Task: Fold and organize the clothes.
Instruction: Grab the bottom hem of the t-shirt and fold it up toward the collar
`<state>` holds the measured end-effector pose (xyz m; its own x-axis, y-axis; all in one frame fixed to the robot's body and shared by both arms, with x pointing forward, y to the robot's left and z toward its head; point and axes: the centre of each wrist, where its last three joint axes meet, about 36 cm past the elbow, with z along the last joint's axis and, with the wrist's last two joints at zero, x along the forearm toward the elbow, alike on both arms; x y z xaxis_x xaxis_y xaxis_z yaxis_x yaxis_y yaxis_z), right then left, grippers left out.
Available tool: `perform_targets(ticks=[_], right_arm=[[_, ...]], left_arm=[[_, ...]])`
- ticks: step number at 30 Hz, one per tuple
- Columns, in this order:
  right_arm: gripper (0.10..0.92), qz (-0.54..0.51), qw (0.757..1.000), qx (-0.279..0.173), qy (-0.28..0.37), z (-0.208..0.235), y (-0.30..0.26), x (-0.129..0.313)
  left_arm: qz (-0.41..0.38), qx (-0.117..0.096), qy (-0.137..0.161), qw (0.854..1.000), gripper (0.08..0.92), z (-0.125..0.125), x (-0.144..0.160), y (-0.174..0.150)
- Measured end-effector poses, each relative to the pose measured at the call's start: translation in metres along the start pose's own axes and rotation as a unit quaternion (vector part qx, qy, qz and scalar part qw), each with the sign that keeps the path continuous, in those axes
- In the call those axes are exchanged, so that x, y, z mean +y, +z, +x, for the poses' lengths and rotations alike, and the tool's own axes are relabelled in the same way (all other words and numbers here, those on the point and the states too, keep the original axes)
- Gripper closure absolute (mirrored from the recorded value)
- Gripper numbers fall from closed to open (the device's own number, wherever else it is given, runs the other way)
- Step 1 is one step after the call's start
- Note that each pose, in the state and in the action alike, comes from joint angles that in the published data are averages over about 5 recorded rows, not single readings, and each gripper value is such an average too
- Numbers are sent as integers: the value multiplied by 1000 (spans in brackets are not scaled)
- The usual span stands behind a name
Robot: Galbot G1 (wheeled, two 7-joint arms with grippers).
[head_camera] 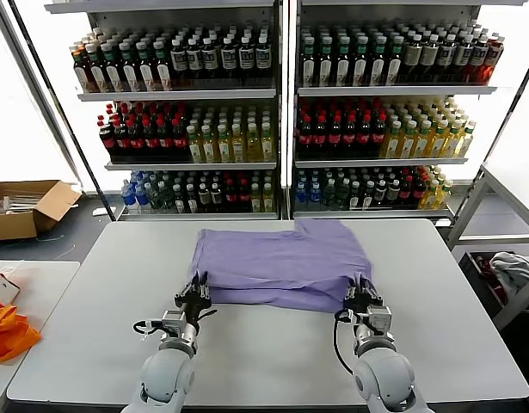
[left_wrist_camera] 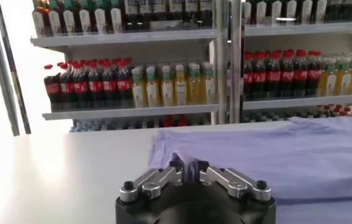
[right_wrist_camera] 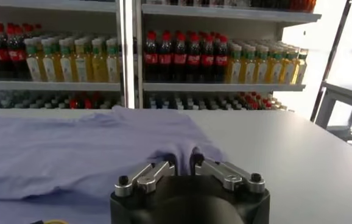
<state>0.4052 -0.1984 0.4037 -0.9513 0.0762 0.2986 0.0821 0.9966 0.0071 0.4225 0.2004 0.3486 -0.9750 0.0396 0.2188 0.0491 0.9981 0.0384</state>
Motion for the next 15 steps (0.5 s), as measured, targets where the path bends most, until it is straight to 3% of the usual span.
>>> perform_targets(ticks=[10,15], right_arm=[[263,-58,998,-11,21,2,-8,-5],[203,-82,996,-20,28,2,-14,-9]], left_arm=[[-2,0,-8,1000,278,12,-1,-7],[-3,4,-10,1000,185,18,-3,-9]])
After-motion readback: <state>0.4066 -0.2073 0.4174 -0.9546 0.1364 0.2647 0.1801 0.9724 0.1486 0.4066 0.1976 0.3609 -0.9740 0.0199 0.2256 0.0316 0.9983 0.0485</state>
